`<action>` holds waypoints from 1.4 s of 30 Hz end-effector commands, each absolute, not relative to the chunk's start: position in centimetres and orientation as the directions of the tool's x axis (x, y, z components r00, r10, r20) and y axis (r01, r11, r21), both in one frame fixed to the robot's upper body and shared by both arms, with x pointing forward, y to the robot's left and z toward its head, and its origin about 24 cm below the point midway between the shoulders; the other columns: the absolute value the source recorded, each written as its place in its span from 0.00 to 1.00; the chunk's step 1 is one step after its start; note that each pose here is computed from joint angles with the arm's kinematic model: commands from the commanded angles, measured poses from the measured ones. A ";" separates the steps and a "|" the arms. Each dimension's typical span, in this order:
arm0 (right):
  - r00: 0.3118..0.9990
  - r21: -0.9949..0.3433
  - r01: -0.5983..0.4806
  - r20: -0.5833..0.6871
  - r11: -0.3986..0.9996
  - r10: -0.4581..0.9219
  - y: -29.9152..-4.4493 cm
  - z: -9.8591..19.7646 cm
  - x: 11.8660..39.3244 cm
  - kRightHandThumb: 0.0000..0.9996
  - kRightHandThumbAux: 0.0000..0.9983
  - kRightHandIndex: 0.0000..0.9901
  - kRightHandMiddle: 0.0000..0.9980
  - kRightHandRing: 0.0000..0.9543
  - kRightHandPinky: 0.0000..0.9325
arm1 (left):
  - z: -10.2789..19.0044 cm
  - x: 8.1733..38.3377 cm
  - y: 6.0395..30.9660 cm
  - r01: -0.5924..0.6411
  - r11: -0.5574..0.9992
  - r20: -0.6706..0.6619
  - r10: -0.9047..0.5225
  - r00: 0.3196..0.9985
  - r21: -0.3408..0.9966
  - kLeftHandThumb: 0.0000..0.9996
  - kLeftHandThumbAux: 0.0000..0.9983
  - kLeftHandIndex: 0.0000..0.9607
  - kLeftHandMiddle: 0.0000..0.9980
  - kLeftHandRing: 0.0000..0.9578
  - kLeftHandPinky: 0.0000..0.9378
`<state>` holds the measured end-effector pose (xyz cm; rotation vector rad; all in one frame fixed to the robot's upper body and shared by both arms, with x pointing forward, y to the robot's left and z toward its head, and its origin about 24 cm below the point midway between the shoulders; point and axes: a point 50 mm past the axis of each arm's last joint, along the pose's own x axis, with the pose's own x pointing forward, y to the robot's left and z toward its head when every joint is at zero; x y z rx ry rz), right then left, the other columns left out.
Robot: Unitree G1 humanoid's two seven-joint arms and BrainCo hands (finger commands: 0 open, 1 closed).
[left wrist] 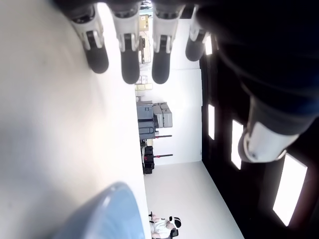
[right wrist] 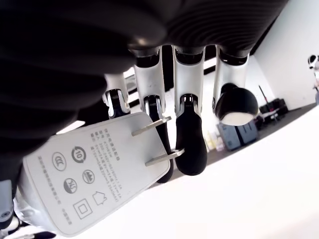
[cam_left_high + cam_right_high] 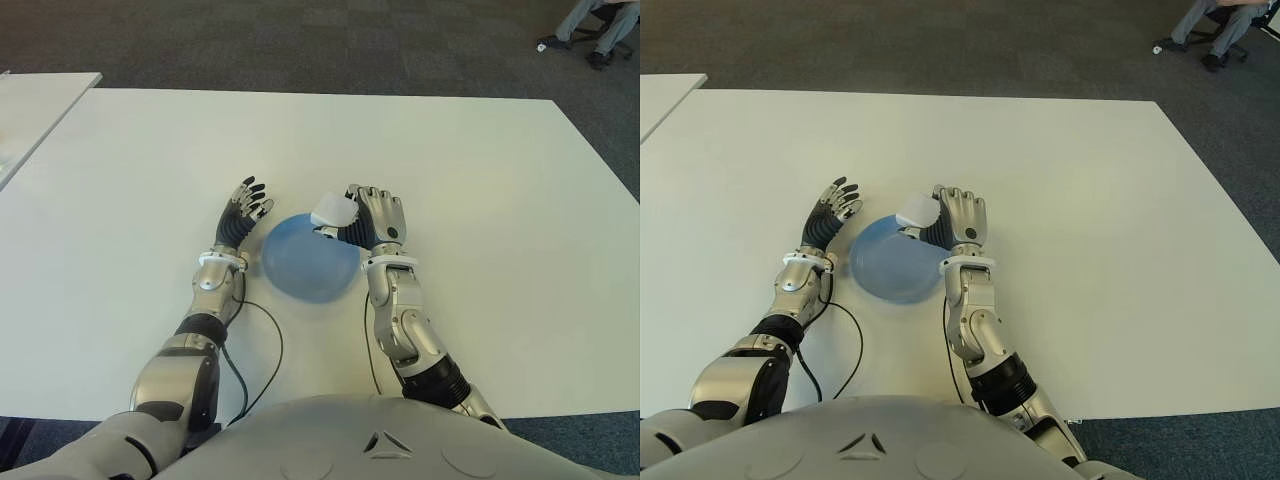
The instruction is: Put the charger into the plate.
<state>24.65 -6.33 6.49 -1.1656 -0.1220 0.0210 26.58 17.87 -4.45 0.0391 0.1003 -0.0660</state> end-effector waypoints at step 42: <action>0.927 -0.878 -0.263 -0.114 0.400 0.358 -4.8 4.4 24.1 0.28 0.12 0.00 0.00 0.00 0.00 | -8.2 22.6 16.6 0.088 0.996 -0.284 -0.090 0.955 -0.021 0.00 0.52 0.03 0.15 0.17 0.20</action>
